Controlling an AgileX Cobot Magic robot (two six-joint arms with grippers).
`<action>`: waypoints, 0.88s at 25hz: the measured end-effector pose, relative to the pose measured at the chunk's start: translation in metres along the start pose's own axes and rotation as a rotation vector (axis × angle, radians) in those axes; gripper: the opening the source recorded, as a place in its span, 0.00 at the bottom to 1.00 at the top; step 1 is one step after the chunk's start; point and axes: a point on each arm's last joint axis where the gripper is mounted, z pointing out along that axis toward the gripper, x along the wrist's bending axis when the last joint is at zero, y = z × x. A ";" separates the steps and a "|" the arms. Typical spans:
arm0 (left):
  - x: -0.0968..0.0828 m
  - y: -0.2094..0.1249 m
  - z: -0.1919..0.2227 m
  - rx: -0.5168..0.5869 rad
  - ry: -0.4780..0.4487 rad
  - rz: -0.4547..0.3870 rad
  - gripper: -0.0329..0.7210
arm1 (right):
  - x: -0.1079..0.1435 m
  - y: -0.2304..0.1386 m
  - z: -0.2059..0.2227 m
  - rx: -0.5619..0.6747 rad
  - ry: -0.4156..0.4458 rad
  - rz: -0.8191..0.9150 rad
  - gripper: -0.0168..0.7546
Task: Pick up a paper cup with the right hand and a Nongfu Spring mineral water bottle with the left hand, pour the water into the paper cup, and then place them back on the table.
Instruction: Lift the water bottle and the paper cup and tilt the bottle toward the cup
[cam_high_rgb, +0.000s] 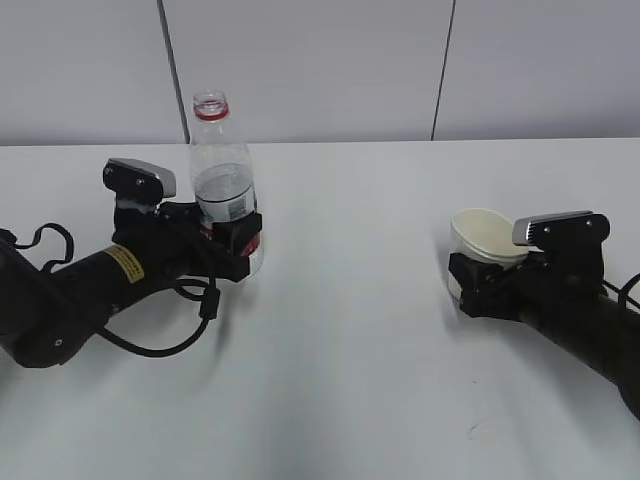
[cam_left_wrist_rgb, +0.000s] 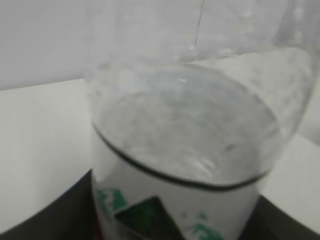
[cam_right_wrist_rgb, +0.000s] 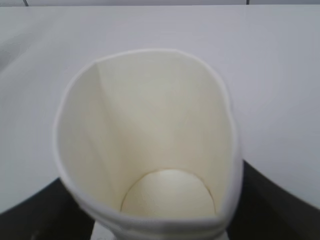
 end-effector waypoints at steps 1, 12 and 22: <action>0.000 0.000 0.000 0.001 -0.004 0.002 0.56 | 0.001 0.000 0.000 0.001 0.009 -0.004 0.68; -0.003 0.011 -0.002 0.062 -0.018 0.086 0.54 | 0.023 0.001 0.001 0.005 0.263 -0.125 0.68; -0.004 0.030 -0.009 0.181 -0.003 0.245 0.54 | 0.037 0.010 0.009 -0.007 0.458 -0.122 0.68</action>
